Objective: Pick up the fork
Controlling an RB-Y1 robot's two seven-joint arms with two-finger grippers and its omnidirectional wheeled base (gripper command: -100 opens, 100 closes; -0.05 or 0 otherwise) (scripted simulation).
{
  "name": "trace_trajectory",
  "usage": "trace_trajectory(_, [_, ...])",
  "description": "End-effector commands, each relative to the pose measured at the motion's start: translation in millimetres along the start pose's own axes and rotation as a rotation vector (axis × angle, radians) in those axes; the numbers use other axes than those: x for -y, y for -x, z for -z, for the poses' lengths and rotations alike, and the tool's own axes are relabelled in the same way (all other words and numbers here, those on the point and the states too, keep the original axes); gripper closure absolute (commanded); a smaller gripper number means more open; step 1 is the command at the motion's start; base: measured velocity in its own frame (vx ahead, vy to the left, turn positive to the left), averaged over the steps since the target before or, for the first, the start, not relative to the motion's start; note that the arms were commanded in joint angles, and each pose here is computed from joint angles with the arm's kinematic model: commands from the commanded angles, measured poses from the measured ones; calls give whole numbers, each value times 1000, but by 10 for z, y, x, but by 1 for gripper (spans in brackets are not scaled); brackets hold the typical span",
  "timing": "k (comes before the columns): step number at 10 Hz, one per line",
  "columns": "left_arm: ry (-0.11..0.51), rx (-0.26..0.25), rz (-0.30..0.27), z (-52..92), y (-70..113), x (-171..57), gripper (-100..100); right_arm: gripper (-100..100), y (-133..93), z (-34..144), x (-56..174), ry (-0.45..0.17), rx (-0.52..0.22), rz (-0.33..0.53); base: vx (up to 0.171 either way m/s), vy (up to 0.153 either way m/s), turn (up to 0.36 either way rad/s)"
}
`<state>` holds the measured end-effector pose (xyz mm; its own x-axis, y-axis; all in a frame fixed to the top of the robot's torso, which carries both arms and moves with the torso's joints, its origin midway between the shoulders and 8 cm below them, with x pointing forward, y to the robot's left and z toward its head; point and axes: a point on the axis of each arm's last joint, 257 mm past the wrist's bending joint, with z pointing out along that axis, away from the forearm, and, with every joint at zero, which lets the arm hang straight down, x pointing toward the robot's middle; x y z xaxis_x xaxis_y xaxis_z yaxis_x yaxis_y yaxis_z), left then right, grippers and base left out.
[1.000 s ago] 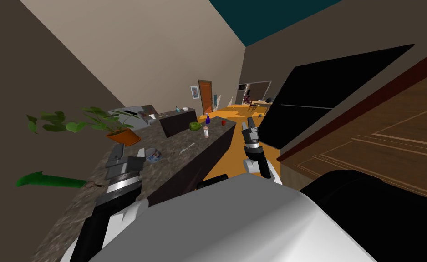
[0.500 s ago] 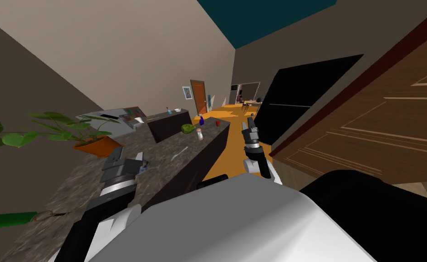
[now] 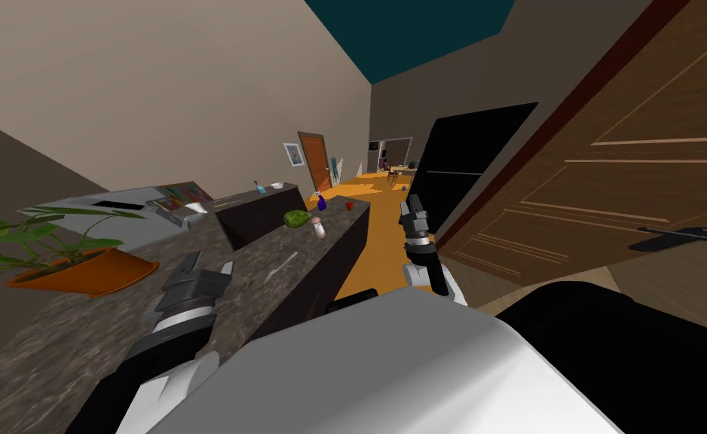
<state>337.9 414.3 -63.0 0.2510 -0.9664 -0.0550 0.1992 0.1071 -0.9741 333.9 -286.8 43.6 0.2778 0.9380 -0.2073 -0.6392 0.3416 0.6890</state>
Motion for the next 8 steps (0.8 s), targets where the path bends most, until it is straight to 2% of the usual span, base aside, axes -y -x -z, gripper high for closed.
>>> trace_trajectory(1, [53,13,8,28,67,-116,-100,0,0,0,0,0,0,0,48,-28,-126])
trace_trajectory(2, [88,28,23,78,170,-172,-100,0,1,1,0,0,0,0,66,-33,-223])
trace_trajectory(4, [122,34,23,88,183,-259,-100,0,1,0,0,0,0,0,24,-20,-74])
trace_trajectory(5, [172,53,39,153,291,-353,-100,0,1,0,0,0,0,0,41,-36,-328])
trace_trajectory(8, [251,78,57,246,407,-520,-100,0,0,0,0,0,0,0,51,-21,-188])
